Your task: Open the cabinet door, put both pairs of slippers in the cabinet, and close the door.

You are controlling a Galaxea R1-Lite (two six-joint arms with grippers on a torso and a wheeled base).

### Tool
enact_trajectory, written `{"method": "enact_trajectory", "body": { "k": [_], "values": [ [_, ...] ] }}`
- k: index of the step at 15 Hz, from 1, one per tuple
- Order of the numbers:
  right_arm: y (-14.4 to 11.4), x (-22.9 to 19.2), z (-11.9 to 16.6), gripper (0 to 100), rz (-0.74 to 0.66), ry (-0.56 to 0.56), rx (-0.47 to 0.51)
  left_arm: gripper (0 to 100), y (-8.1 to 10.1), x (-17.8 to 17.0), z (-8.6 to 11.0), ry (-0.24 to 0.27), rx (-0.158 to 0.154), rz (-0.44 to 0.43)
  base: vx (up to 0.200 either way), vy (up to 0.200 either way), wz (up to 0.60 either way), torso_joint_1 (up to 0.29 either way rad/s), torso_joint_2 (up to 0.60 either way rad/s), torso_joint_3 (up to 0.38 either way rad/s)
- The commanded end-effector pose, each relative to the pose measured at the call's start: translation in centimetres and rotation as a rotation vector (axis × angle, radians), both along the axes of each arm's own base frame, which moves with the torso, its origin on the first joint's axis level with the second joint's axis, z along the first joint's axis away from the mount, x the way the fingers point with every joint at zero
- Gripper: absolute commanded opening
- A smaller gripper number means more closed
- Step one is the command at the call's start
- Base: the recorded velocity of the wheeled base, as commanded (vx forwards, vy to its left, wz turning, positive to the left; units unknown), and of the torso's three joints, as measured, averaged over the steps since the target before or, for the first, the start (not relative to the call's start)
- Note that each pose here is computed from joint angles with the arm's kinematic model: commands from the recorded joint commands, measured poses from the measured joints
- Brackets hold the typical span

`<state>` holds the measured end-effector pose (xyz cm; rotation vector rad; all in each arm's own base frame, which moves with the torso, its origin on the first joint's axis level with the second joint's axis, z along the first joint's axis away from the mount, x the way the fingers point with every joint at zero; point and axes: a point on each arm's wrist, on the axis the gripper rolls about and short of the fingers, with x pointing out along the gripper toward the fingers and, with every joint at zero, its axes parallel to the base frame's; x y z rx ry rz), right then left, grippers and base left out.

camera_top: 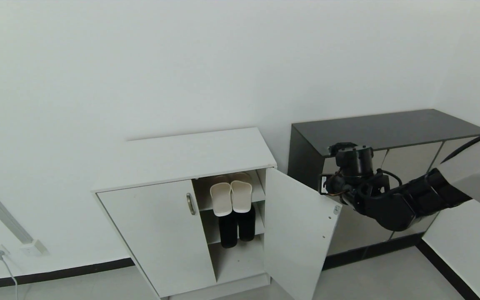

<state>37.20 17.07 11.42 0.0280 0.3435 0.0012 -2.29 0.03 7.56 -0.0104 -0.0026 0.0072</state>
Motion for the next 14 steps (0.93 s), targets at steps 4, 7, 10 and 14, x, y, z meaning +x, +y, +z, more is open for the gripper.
{"method": "enact_trajectory", "body": {
  "k": [4,7,10,14],
  "values": [
    [-0.2,2.5,-3.3,0,-0.022,0.048,-0.015,0,0.0,0.0,0.0,0.001,0.001,0.0,0.0,0.0,0.0,0.0,0.0,0.0],
    [-0.2,2.7,-4.0,0,-0.011,0.065,-0.016,0,0.0,0.0,0.0,0.001,0.001,0.0,0.0,0.0,0.0,0.0,0.0,0.0],
    [-0.1,2.7,-4.3,0,-0.01,0.072,-0.019,0,0.0,0.0,0.0,0.001,0.0,0.0,0.0,0.0,0.0,0.0,0.0,0.0],
    [0.5,2.2,-4.6,0,0.008,0.083,-0.024,0,0.0,0.0,0.0,0.001,0.0,0.002,0.0,0.0,0.0,0.0,0.0,0.0]
  ]
}}
